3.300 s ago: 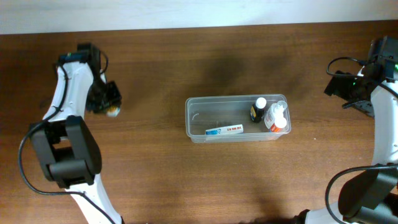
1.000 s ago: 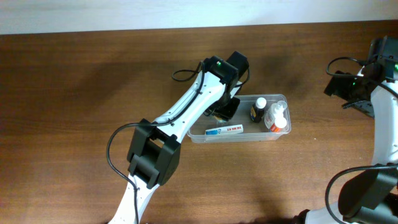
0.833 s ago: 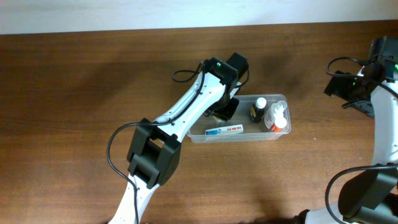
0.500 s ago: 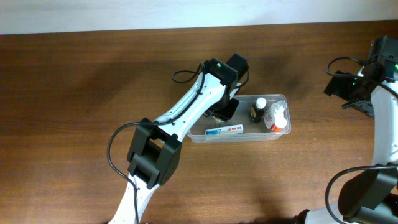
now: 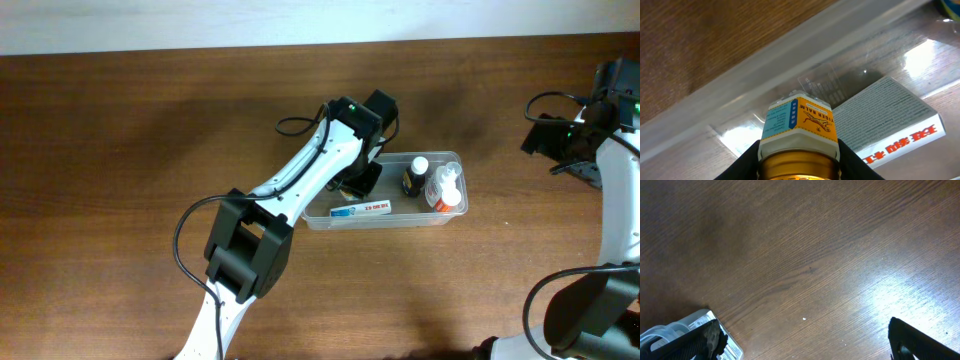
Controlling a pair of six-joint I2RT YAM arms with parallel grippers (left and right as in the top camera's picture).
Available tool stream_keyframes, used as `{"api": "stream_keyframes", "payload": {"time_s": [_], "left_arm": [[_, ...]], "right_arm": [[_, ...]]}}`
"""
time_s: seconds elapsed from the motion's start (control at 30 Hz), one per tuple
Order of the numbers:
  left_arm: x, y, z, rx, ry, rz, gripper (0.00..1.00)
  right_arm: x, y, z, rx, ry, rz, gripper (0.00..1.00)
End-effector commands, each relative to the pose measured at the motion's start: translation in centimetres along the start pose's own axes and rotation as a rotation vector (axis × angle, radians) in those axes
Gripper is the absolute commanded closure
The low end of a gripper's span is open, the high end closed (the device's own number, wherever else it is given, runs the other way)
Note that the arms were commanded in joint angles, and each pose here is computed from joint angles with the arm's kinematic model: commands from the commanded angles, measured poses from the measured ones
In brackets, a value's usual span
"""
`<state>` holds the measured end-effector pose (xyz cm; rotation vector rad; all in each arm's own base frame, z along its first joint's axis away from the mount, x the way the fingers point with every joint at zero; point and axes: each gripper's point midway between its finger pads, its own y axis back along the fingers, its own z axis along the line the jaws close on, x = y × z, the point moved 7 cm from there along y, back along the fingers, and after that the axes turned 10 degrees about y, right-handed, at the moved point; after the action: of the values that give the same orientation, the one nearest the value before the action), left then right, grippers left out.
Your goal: Pack container
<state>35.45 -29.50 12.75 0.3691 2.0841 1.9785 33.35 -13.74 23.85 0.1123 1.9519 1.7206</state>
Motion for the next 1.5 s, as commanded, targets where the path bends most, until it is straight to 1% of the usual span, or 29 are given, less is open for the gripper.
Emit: {"api": "stream_keyframes", "payload": {"time_s": [0.0,0.2,0.23,0.27,0.83,0.97,1.07,1.23,1.33,1.47], "left_arm": [[-0.1,-0.6,0.1,-0.010,-0.015,0.004,0.60],[-0.3,-0.6,0.1,-0.007,-0.015,-0.005,0.59],[-0.3,-0.6,0.0,-0.005,-0.016,-0.008,0.47],[-0.4,-0.6,0.0,-0.005,-0.016,-0.011,0.46],[-0.5,-0.6,0.1,-0.013,-0.016,-0.018,0.46],[-1.0,-0.4,0.3,-0.042,-0.016,-0.051,0.46],[-1.7,0.9,0.2,-0.043,-0.016,-0.095,0.46],[-2.6,5.0,0.1,-0.017,-0.010,-0.176,0.44],[-2.8,8.5,0.5,-0.002,0.003,-0.234,0.40],[-2.4,13.2,2.2,-0.026,0.036,-0.317,0.29]], "right_arm": [[0.0,-0.1,-0.3,0.017,-0.012,0.000,0.01],[0.0,-0.1,-0.3,0.017,-0.012,0.000,0.02],[0.0,-0.1,-0.3,0.017,-0.012,0.000,0.02],[0.0,-0.1,-0.3,0.017,-0.012,0.000,0.02],[0.0,-0.1,-0.3,0.017,-0.012,0.000,0.02],[0.0,-0.1,-0.3,0.017,-0.012,0.000,0.02],[0.0,-0.1,-0.3,0.017,-0.012,0.000,0.01],[0.0,-0.1,-0.3,0.017,-0.012,0.000,0.01],[0.0,-0.1,-0.3,0.017,-0.012,0.000,0.02],[0.0,-0.1,-0.3,0.017,-0.012,0.000,0.02]]}}
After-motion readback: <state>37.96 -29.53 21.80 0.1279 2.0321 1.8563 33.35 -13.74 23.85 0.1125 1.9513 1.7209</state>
